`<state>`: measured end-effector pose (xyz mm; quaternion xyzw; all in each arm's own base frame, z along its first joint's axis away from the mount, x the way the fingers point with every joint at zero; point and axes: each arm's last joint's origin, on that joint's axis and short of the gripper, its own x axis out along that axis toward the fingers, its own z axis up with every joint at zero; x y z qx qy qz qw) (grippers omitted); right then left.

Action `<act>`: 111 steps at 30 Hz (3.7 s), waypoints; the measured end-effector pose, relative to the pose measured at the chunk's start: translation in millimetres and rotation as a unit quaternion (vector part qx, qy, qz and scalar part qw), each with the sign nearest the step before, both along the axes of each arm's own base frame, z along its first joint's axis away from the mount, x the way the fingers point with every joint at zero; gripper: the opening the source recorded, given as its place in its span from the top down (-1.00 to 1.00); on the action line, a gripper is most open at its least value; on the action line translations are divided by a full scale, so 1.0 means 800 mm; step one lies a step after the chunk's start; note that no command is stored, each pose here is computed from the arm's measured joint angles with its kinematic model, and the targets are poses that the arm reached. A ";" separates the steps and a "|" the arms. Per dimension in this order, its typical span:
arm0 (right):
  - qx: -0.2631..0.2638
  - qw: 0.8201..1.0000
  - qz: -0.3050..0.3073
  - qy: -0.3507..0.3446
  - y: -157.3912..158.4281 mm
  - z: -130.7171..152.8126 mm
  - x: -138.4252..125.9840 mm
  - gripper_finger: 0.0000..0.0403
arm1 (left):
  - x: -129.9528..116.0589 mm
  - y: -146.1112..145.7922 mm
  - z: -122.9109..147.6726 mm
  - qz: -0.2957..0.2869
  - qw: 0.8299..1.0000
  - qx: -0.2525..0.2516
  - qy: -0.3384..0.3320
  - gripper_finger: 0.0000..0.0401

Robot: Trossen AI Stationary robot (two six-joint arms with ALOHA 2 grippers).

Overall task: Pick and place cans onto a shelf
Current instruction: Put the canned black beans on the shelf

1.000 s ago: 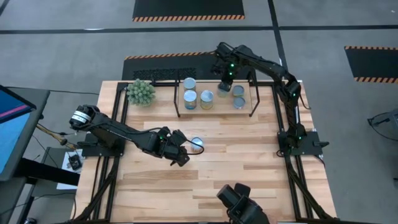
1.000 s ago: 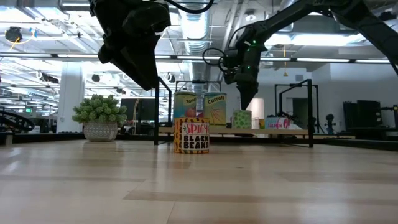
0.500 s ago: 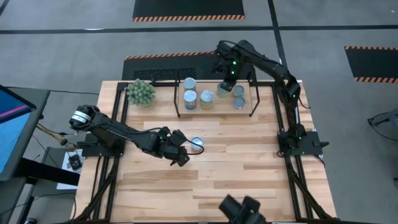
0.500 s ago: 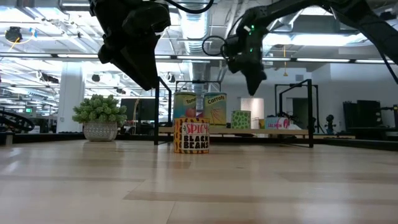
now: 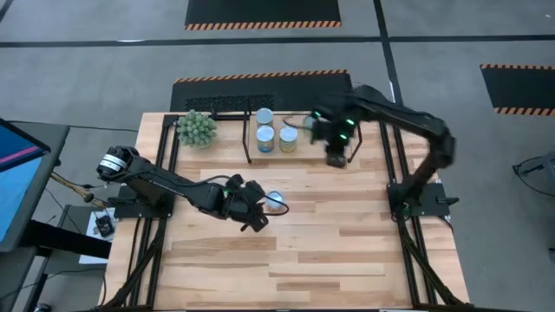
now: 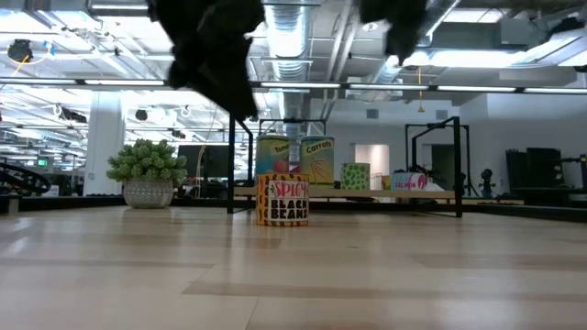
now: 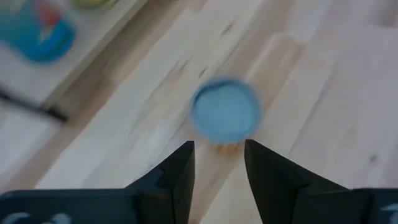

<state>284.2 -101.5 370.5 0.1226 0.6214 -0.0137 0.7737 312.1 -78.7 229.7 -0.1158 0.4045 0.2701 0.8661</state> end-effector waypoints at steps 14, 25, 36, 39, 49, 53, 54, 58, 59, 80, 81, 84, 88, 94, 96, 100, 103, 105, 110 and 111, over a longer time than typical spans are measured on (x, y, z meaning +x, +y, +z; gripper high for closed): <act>-0.023 0.984 -0.167 -0.058 0.105 -0.033 -0.135 0.54 | 0.000 -0.001 -0.031 -0.128 0.981 -0.052 0.135 0.36; -0.025 0.970 -0.214 -0.108 0.119 -0.035 -0.145 0.54 | 0.072 0.035 -0.069 -0.053 0.997 -0.002 0.058 0.36; -0.050 0.982 -0.153 -0.102 0.119 -0.042 -0.131 0.54 | 0.072 0.027 -0.014 -0.091 0.987 -0.058 0.121 0.36; -0.067 0.987 -0.107 -0.095 0.119 -0.049 -0.116 0.54 | 0.055 0.009 -0.017 -0.095 0.978 -0.062 0.178 0.36; -0.120 0.985 0.061 -0.111 0.121 -0.101 -0.022 0.54 | -0.013 -0.057 0.001 -0.049 0.968 0.059 0.239 0.36; -0.126 0.977 0.133 -0.109 0.122 -0.132 0.012 0.54 | -0.022 -0.059 0.023 -0.054 0.977 0.054 0.201 0.36; -0.118 0.976 0.144 -0.110 0.122 -0.139 0.019 0.54 | -0.024 -0.056 0.029 -0.052 0.978 0.055 0.194 0.36; -0.093 0.979 0.159 -0.092 0.123 -0.167 0.039 0.54 | -0.039 -0.044 0.045 -0.064 0.982 0.063 0.169 0.36; -0.091 0.979 0.160 -0.087 0.123 -0.173 0.042 0.54 | -0.045 -0.040 0.044 -0.066 0.983 0.060 0.162 0.36; -0.055 0.991 0.123 -0.017 0.123 -0.240 0.071 0.54 | -0.107 0.022 -0.002 -0.078 0.993 -0.078 -0.035 0.36; -0.055 0.991 0.120 -0.014 0.123 -0.242 0.071 0.54 | -0.106 0.022 -0.001 -0.078 0.993 -0.078 -0.038 0.36; -0.053 0.993 0.104 -0.012 0.123 -0.243 0.072 0.54 | -0.107 0.022 -0.001 -0.075 0.993 -0.078 -0.038 0.36; -0.075 0.994 0.072 -0.013 0.122 -0.242 0.072 0.69 | -0.106 0.023 -0.001 -0.060 0.994 -0.073 -0.046 0.36; -0.118 0.991 0.059 0.000 0.116 -0.231 0.070 0.93 | -0.102 0.024 0.004 -0.038 0.995 -0.050 -0.079 0.36; -0.122 0.990 0.062 0.016 0.115 -0.223 0.066 0.96 | -0.100 0.024 0.006 -0.039 0.994 -0.047 -0.090 0.36; -0.125 0.990 0.067 -0.010 0.114 -0.173 0.054 0.97 | -0.098 0.024 0.008 -0.037 0.993 -0.044 -0.103 0.36; -0.125 0.990 0.061 -0.023 0.108 -0.147 0.038 0.98 | -0.097 0.024 0.008 -0.035 0.993 -0.039 -0.105 0.36; -0.132 0.989 0.044 -0.047 0.098 -0.128 0.028 0.98 | -0.097 0.024 0.009 -0.030 0.993 -0.033 -0.109 0.36; -0.151 0.984 -0.006 -0.093 0.055 -0.103 0.014 0.98 | -0.094 0.025 0.012 -0.021 0.991 -0.025 -0.128 0.36; -0.154 0.983 -0.016 -0.102 0.045 -0.102 0.013 0.98 | -0.094 0.025 0.012 -0.020 0.991 -0.025 -0.132 0.36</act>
